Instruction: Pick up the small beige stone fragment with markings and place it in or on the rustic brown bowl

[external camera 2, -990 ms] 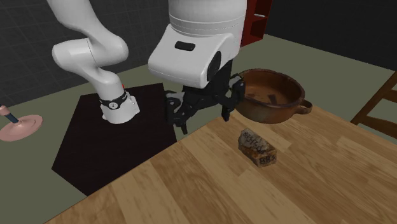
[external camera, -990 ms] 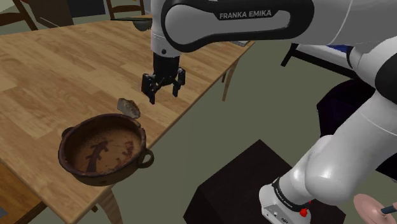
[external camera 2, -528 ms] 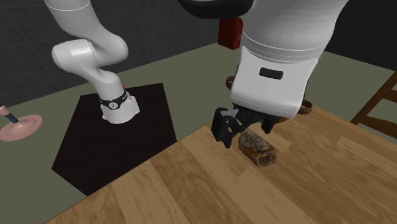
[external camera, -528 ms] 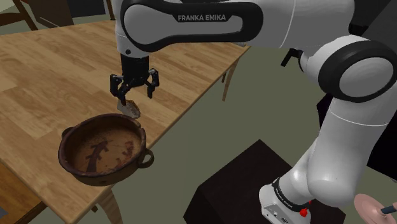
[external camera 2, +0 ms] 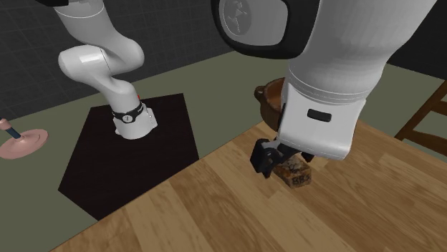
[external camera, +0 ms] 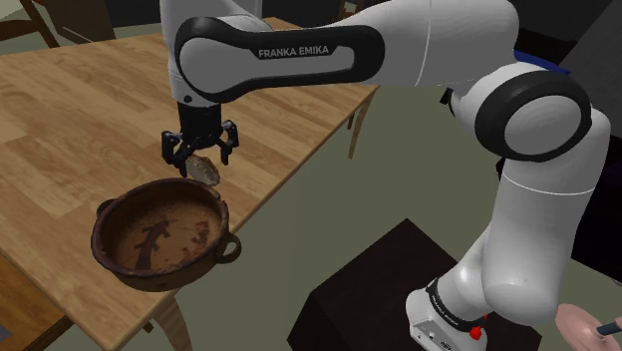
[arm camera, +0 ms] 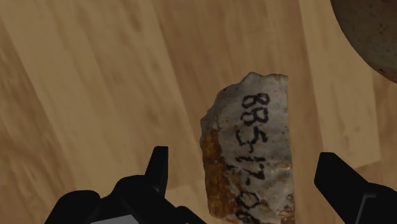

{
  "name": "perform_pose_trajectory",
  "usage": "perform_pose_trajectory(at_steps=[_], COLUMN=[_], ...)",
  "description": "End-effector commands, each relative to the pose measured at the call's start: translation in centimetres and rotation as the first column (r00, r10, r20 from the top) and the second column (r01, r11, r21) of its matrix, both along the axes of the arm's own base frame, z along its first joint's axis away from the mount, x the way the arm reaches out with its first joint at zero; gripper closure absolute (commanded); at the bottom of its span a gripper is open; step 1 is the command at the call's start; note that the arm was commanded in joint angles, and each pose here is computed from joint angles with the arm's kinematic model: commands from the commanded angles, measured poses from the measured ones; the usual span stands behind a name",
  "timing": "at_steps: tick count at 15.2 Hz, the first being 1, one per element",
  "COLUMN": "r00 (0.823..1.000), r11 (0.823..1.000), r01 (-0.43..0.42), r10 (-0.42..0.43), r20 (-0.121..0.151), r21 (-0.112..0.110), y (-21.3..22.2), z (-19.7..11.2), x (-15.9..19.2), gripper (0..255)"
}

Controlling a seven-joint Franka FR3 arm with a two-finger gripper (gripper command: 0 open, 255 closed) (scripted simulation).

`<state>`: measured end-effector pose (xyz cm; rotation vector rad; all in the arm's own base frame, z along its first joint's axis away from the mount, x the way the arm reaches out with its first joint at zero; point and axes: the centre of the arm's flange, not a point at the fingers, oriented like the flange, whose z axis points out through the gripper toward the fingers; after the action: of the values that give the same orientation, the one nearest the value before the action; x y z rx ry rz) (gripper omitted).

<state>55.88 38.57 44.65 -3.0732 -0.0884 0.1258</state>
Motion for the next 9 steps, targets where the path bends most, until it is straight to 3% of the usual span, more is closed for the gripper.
perform_pose_trajectory(at_steps=[1, 8, 9], r00=[1.0, 1.0, 1.0], r11=[1.0, 1.0, 1.0], r01=[0.0, 0.0, 0.0], r10=[0.0, 0.0, 0.0], r20=[0.0, 0.0, 0.0], r21=[0.0, 0.0, 0.0], y=[0.1, 0.11, 0.11], z=[-0.81, -0.81, -0.81], x=[-0.04, -0.03, -0.03], gripper=[0, 0, 255])
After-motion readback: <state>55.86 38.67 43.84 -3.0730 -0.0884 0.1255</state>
